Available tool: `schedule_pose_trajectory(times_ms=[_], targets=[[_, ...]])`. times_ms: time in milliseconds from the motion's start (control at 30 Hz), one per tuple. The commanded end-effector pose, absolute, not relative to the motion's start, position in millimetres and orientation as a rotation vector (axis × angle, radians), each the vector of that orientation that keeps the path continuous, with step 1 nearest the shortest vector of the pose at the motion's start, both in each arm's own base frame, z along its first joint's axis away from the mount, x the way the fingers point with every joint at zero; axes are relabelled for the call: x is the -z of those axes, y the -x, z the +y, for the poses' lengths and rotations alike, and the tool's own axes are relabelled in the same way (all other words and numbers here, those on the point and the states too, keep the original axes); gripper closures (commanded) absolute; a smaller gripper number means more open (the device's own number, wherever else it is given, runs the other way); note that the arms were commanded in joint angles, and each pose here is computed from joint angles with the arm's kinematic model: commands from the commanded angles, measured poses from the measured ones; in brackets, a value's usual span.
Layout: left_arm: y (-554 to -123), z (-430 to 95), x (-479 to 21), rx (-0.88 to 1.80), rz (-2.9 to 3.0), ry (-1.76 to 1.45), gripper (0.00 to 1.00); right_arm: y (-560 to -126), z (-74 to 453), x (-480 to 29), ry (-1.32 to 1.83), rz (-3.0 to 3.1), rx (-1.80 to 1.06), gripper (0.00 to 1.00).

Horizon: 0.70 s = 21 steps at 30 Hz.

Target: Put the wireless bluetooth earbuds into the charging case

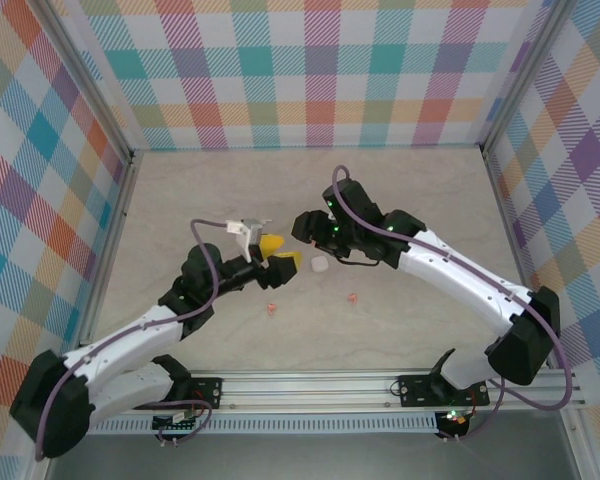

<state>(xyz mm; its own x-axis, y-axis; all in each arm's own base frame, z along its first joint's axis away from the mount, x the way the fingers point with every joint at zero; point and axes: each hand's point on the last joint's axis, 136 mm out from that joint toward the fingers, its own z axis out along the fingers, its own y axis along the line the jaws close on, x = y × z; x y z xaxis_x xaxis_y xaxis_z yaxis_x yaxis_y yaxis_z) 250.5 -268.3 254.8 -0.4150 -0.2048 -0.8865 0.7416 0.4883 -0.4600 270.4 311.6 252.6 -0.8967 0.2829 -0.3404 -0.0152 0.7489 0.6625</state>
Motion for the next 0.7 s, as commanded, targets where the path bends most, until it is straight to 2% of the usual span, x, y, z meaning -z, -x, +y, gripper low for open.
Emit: schedule_pose_trajectory(times_ms=[0, 667], targets=[[-261, -277, -284, 1.144, 1.548, -0.442, 0.17, -272, 316, -269, -0.208, 2.488, -1.039, 0.45], [-270, -311, -290, 1.305, 1.516, -0.414, 0.34, -259, 300, -259, -0.306, 2.447, -1.152, 0.44]])
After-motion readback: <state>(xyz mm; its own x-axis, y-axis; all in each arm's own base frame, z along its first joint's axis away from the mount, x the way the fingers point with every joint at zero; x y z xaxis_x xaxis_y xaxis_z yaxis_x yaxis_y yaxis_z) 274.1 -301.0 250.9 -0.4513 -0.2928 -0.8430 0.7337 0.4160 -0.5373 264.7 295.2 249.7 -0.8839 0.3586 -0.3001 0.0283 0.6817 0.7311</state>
